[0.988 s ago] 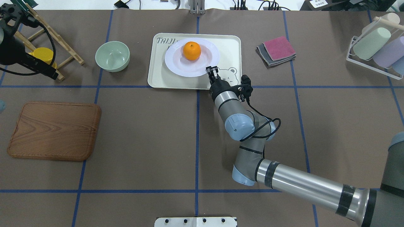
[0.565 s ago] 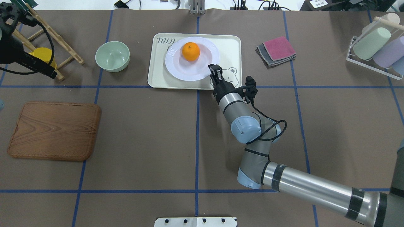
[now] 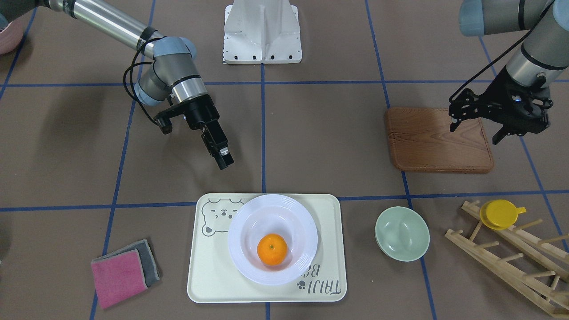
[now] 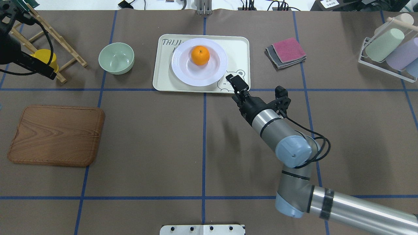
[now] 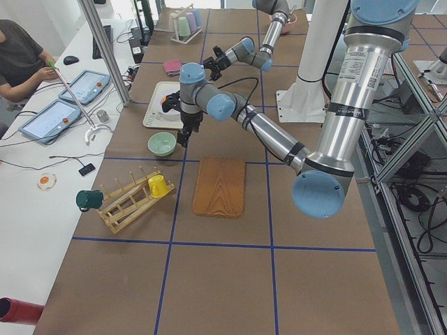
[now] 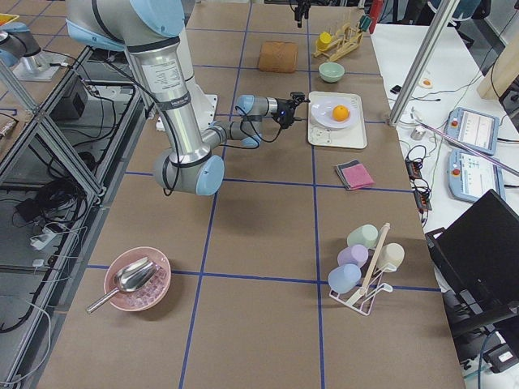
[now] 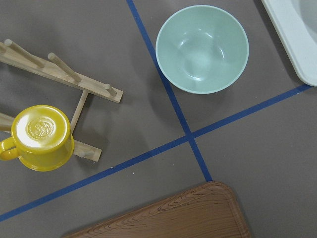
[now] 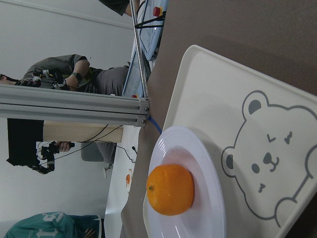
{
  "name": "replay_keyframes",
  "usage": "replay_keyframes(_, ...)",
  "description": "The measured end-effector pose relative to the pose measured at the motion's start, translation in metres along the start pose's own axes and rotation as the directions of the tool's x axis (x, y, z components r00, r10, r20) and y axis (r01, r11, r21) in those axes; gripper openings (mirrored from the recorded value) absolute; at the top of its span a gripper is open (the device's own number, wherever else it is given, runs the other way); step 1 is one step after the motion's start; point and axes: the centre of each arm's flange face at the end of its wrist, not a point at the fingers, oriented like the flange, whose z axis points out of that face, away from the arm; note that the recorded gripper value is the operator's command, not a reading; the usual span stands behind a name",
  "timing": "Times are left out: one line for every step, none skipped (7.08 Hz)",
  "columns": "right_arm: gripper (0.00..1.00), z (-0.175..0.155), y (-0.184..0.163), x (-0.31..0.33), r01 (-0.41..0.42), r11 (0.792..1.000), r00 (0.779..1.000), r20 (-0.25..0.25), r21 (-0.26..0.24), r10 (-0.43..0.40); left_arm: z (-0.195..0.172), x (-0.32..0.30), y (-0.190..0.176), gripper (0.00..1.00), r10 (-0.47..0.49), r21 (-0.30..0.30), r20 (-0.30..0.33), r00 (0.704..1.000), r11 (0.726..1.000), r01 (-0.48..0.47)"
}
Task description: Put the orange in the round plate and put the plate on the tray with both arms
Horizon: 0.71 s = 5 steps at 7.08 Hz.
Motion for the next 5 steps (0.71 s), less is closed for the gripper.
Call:
replay_keyframes(1.0, -0.023, -0.029, 0.002, 0.124, 0.989, 0.991, -0.037, -0.079, -0.127, -0.001, -0.002, 0.001, 1.0, 0.031, -0.007, 0.004, 1.0, 0.999, -0.031)
replay_keyframes(1.0, -0.04, -0.066, -0.001, 0.245, 0.955, 0.964, -0.062, -0.165, -0.258, -0.003, -0.005, 0.002, 1.0, 0.06, -0.012, 0.009, 0.998, 0.998, -0.06)
replay_keyframes(1.0, -0.05, -0.116, -0.01, 0.354, 0.896, 0.919, -0.075, -0.267, -0.386, -0.005, -0.009, 0.002, 1.0, 0.08, -0.014, 0.013, 0.997, 0.997, -0.08)
replay_keyframes(1.0, -0.059, -0.176, -0.023, 0.457, 0.809, 0.853, -0.076, -0.37, -0.516, -0.006, -0.011, 0.002, 1.0, 0.095, -0.016, 0.016, 0.995, 0.995, -0.095)
replay_keyframes(1.0, -0.073, -0.241, -0.04, 0.547, 0.701, 0.763, -0.072, -0.458, -0.642, -0.007, -0.016, 0.004, 1.0, 0.112, -0.018, 0.02, 0.993, 0.994, -0.112)
